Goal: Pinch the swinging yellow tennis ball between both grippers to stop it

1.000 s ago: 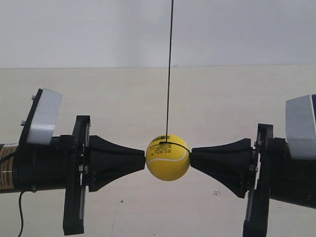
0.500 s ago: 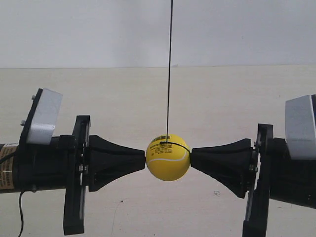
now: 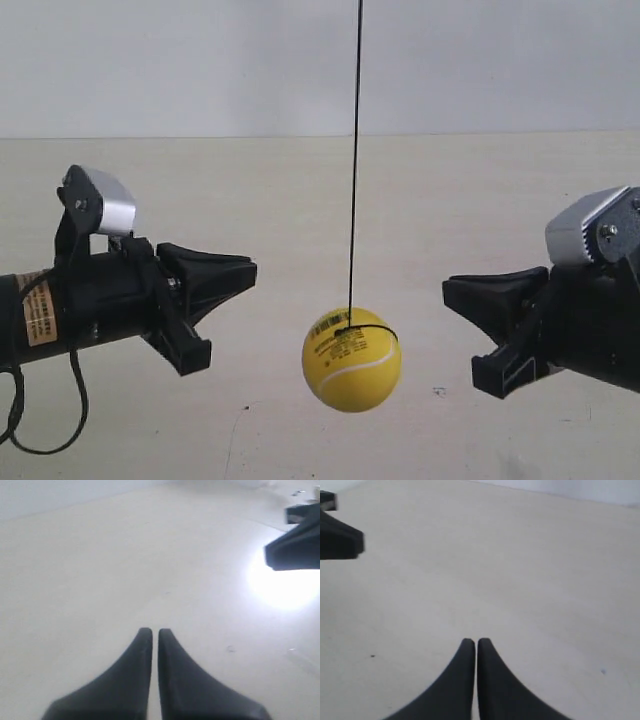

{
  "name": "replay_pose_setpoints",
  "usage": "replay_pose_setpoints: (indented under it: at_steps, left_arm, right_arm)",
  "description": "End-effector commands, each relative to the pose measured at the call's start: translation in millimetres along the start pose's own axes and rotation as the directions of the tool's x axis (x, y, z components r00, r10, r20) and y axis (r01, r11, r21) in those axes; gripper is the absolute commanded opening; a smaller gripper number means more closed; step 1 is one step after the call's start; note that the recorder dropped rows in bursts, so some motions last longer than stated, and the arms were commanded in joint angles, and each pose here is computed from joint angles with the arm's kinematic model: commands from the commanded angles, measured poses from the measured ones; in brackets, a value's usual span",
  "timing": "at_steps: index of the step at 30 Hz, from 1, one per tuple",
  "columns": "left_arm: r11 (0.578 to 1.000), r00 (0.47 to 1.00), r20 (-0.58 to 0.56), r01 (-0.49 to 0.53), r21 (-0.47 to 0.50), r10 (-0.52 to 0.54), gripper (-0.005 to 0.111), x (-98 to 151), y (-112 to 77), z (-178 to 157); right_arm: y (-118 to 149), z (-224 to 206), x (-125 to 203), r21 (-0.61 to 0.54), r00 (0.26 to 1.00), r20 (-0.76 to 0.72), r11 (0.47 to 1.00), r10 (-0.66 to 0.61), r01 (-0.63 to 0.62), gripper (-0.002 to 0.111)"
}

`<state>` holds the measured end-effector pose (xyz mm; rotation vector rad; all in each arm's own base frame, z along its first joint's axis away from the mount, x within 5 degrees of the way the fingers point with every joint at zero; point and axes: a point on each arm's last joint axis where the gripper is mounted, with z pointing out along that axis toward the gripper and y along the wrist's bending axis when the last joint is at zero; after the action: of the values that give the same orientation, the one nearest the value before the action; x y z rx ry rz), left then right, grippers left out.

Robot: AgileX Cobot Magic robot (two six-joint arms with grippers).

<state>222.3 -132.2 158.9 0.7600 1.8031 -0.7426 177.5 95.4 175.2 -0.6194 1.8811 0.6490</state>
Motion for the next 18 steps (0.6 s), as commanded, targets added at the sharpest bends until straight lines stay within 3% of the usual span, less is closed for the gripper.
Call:
replay_pose_setpoints:
  at_steps: [1, 5, 8, 14, 18]
  left_arm:
    - [0.973, 0.985, -0.055, 0.152, -0.173, -0.164, 0.005, 6, 14.6, -1]
    - [0.936, 0.969, -0.105, 0.184, -0.300, -0.224, 0.005, 8, 21.9, -9]
    - [0.934, 0.975, -0.108, 0.149, -0.324, -0.193, 0.005, -3, 19.4, -19]
    - [0.940, 0.992, -0.011, 0.112, -0.323, -0.122, 0.005, -21, 1.2, -50]
    - [0.918, 0.987, 0.104, 0.151, -0.367, -0.121, 0.005, -33, -8.1, -75]
  right_arm:
    - [-14, -1, 5, 0.154, 0.997, -0.066, 0.987, 0.048, -0.038, 0.000]
    - [-20, -5, 6, 0.235, 0.994, -0.091, 0.971, 0.062, -0.039, 0.000]
    - [-19, -10, 1, 0.252, 0.996, -0.079, 0.967, 0.049, -0.027, 0.000]
    - [-13, -32, -12, 0.307, 0.999, -0.039, 0.952, 0.018, -0.005, 0.000]
    - [-8, -51, -23, 0.350, 1.000, 0.016, 0.937, 0.001, -0.006, 0.000]
